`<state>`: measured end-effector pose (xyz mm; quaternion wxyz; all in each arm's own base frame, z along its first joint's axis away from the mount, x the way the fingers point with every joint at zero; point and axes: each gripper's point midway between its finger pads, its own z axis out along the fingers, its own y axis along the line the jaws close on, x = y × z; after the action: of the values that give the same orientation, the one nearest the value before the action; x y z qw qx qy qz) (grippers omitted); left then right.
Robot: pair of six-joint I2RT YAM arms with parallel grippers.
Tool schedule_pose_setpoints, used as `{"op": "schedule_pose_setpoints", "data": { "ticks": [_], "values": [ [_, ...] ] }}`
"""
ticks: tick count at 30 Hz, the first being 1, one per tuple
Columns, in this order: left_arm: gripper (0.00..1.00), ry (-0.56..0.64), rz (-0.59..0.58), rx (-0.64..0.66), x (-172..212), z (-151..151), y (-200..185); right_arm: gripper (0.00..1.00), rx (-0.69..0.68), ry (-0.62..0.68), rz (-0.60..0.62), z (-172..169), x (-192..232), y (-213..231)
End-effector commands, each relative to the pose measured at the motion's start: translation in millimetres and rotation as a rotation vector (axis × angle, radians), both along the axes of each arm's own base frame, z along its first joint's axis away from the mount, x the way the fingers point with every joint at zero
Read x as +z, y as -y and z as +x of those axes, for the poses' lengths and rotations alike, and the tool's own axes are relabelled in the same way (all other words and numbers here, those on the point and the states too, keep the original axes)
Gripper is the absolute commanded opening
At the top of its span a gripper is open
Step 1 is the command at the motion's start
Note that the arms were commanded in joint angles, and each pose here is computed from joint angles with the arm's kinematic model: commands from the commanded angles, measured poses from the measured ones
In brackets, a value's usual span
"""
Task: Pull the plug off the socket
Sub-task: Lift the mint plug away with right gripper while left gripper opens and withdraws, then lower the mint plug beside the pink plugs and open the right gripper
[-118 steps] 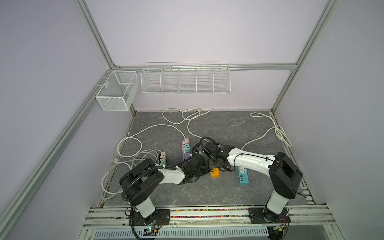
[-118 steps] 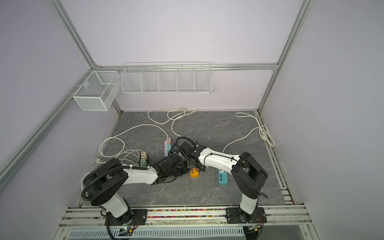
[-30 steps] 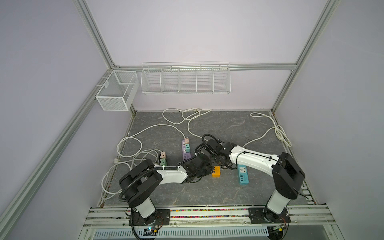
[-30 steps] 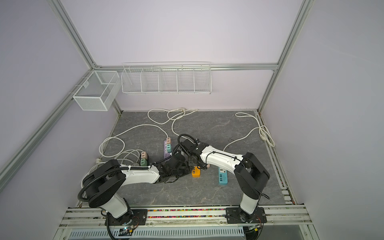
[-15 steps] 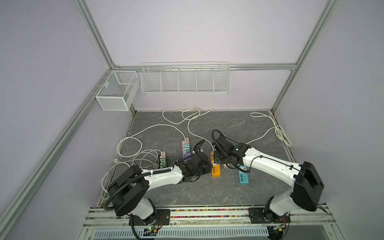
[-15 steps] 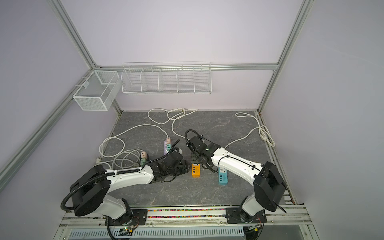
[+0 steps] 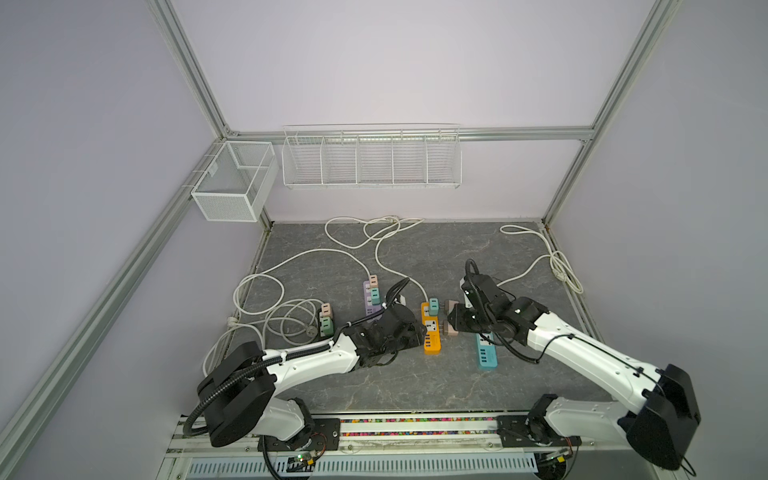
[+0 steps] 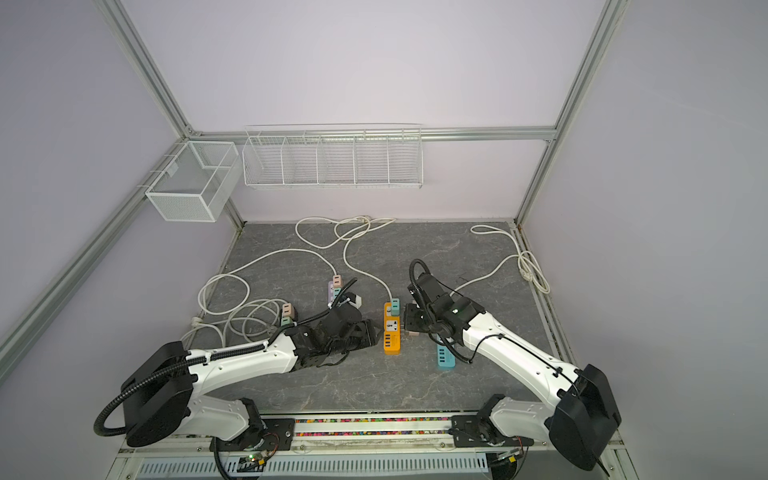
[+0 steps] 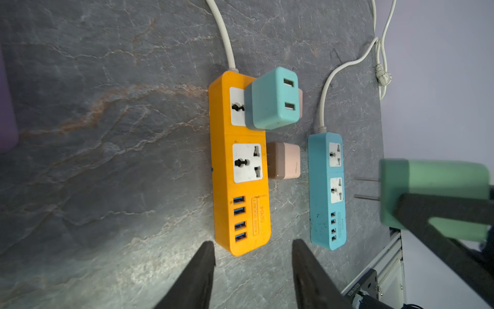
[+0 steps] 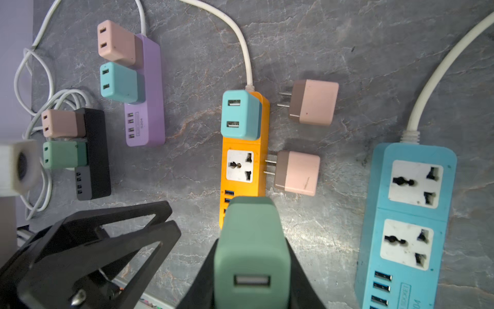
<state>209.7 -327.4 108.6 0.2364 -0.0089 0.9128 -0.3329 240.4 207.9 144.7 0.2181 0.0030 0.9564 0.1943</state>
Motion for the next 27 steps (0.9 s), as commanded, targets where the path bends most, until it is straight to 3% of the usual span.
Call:
{"op": "schedule_pose_setpoints", "data": {
  "ticks": [1, 16, 27],
  "values": [
    [0.52, 0.042, -0.011, 0.004, 17.2, 0.9, 4.7, 0.17, 0.037, -0.003, 0.069, -9.5, 5.0, -1.4],
    [0.55, 0.019, -0.026, -0.023, 5.9, -12.3, 25.0, 0.18, 0.028, -0.115, 0.211, -42.4, -49.5, 1.7],
    [0.55, 0.003, -0.031, -0.036, -2.0, -13.2, 39.1, 0.18, 0.011, -0.118, 0.263, -36.9, -72.3, -2.7]
  ]
}}
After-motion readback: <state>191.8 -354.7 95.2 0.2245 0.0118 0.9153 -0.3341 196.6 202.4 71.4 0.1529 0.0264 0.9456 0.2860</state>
